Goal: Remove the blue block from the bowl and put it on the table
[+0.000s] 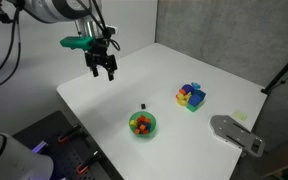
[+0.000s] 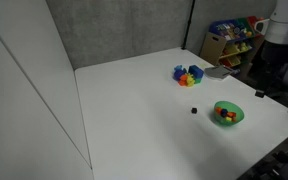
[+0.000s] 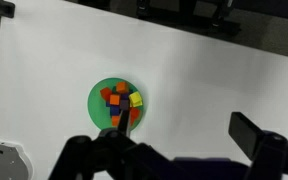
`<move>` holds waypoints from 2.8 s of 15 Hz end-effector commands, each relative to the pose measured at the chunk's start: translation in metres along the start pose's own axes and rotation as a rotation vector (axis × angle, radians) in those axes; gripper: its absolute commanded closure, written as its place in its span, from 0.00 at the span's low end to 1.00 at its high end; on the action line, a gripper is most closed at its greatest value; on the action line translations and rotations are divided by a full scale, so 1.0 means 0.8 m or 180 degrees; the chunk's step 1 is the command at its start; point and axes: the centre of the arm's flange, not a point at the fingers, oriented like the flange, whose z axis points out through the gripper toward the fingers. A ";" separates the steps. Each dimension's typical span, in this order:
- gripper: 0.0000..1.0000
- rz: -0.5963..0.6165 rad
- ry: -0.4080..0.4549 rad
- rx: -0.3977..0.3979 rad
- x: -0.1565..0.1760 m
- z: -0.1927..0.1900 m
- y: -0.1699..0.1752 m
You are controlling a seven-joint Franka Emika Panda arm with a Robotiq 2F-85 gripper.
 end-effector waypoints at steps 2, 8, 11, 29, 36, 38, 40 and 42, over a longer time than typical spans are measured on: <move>0.00 0.0001 0.0006 0.0000 0.000 -0.001 0.000; 0.00 0.0085 0.0126 0.0063 0.031 0.011 0.007; 0.00 0.0149 0.0224 0.0133 0.048 0.023 0.017; 0.00 0.0657 0.0564 0.0451 0.092 0.190 0.118; 0.00 0.0591 0.0570 0.0707 0.112 0.242 0.138; 0.00 0.0548 0.0523 0.0710 0.117 0.250 0.150; 0.00 0.0473 0.0501 0.0685 0.121 0.260 0.162; 0.00 0.0444 0.0472 0.0670 0.126 0.275 0.171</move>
